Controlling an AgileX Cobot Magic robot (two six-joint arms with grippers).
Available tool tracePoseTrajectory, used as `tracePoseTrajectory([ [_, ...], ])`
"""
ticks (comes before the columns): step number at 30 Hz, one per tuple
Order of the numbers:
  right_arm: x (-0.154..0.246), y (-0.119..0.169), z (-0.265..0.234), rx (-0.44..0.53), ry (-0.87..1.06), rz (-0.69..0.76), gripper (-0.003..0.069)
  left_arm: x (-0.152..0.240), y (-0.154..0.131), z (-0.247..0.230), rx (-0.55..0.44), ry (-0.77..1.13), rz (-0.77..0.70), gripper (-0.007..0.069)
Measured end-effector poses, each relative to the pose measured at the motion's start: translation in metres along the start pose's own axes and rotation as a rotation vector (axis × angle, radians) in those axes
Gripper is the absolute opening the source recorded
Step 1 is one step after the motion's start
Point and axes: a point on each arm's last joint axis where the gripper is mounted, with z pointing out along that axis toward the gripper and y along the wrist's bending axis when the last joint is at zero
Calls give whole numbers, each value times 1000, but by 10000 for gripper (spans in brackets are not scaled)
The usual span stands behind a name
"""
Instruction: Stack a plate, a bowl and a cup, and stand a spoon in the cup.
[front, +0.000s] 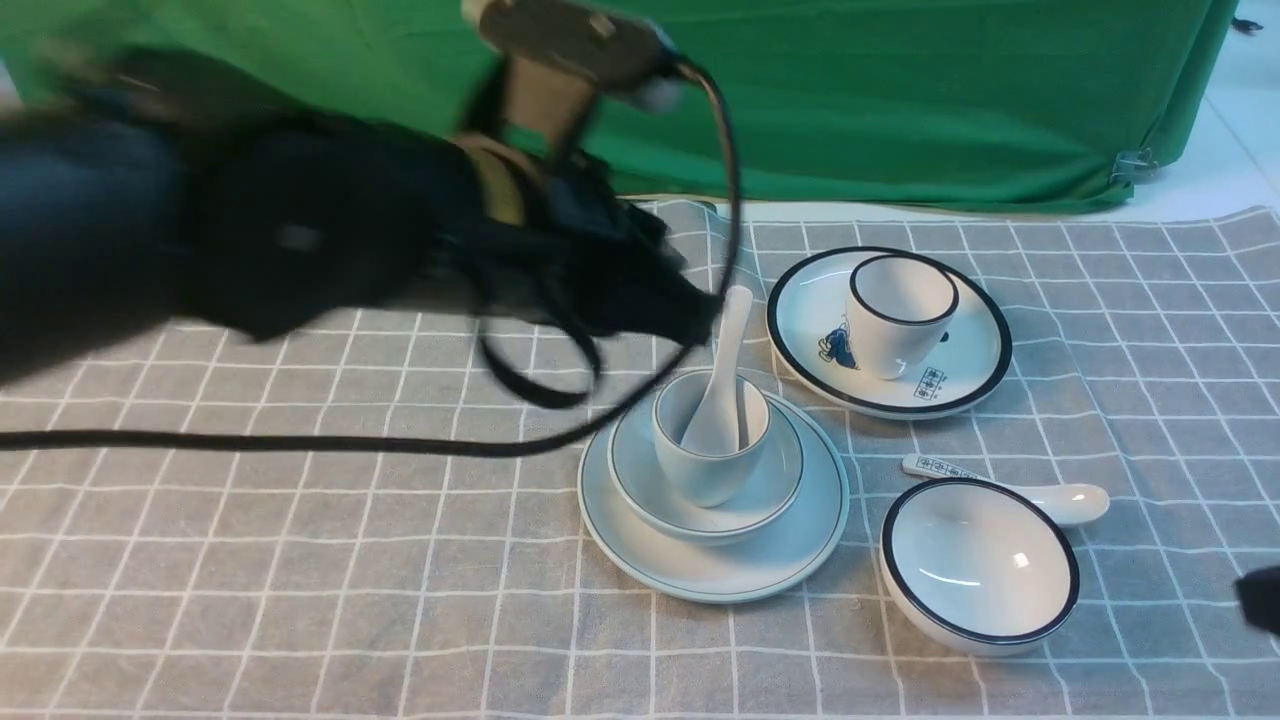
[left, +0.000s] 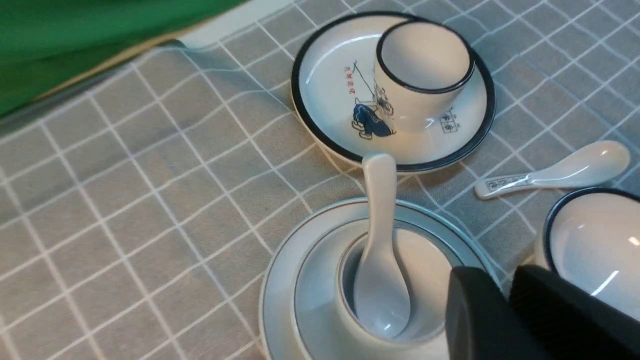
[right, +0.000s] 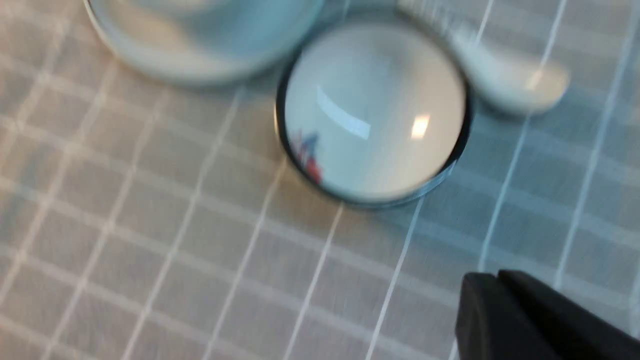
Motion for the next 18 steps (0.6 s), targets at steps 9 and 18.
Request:
tracePoseTrajectory([
  [9, 56, 22, -90, 168, -807, -2, 20, 88, 8, -102, -38, -247, -144, 1],
  [18, 69, 19, -79, 199, -919, 13, 20, 163, 8, -119, 4, -375, -178, 1],
])
